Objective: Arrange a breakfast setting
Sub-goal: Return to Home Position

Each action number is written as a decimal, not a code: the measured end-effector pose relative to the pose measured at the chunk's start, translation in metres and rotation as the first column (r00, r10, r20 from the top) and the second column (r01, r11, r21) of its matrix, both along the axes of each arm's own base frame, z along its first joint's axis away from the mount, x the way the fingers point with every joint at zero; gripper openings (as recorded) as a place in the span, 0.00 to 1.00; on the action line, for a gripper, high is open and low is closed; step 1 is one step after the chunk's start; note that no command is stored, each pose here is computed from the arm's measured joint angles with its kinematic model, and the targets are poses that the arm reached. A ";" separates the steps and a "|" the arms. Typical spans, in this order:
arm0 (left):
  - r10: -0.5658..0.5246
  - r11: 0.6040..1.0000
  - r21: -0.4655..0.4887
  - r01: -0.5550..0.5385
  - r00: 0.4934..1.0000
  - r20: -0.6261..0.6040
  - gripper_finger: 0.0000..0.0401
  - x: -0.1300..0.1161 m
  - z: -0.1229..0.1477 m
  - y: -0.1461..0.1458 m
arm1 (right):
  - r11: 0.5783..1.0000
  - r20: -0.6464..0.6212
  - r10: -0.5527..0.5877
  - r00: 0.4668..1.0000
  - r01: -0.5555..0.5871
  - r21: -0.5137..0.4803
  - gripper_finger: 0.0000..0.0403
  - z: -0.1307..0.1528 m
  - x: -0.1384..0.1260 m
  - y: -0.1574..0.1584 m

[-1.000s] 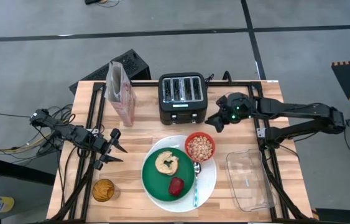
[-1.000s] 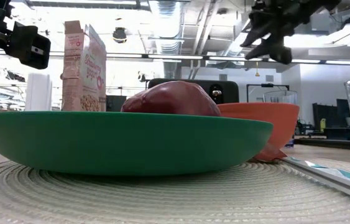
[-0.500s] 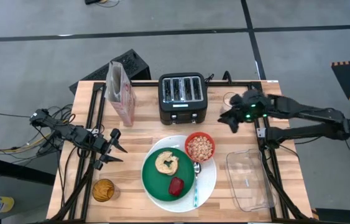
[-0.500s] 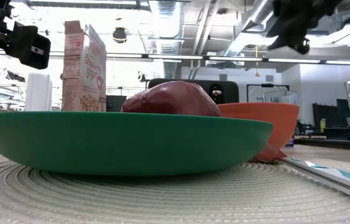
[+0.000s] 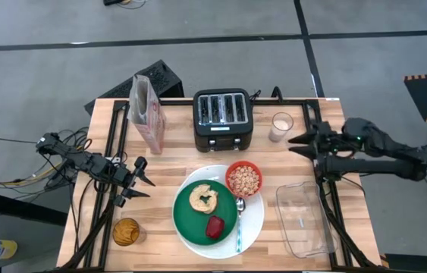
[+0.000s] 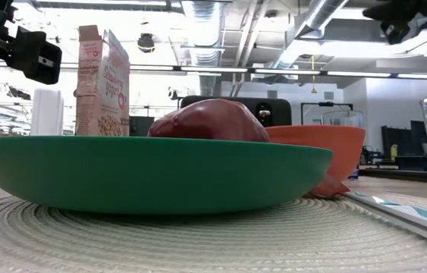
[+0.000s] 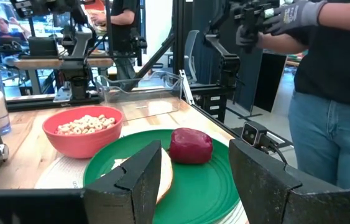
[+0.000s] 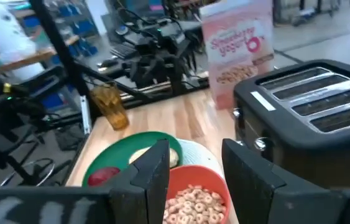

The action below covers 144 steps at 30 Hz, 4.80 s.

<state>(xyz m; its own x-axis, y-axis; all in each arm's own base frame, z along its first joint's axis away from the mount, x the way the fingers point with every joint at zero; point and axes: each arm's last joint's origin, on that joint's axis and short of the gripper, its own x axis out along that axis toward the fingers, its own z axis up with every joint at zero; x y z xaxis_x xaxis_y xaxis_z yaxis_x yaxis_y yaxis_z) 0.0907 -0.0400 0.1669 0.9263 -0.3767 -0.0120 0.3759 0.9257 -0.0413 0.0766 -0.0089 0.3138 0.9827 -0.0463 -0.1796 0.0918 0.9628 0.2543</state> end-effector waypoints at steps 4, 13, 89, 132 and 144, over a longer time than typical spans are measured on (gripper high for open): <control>0.000 1.000 0.000 0.000 1.000 0.000 0.44 0.000 0.000 0.000 | 0.999 0.080 0.042 0.996 -0.041 -0.016 0.42 -0.017 -0.011 0.004; 0.000 1.000 0.000 0.000 1.000 0.000 0.44 0.000 0.000 0.000 | 0.991 0.148 0.134 0.980 -0.134 -0.012 0.42 -0.060 -0.023 0.011; 0.000 1.000 0.000 0.000 1.000 0.000 0.44 0.000 0.000 0.000 | 0.970 0.219 0.170 0.961 -0.203 0.135 0.42 -0.145 0.021 0.017; 0.000 1.000 0.000 0.000 1.000 0.000 0.44 0.000 0.000 0.000 | 0.970 0.219 0.171 0.961 -0.203 0.135 0.42 -0.146 0.021 0.017; 0.000 1.000 0.000 0.000 1.000 0.000 0.44 0.000 0.000 0.000 | 0.970 0.219 0.171 0.961 -0.203 0.135 0.42 -0.146 0.021 0.017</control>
<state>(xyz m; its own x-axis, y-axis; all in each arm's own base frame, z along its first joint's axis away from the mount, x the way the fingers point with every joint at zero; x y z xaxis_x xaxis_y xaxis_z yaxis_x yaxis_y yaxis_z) 0.0908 -0.0400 0.1669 0.9262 -0.3768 -0.0122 0.3760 0.9257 -0.0413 0.0973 0.0080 0.1681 0.9874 0.1544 0.0353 -0.1557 0.9050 0.3960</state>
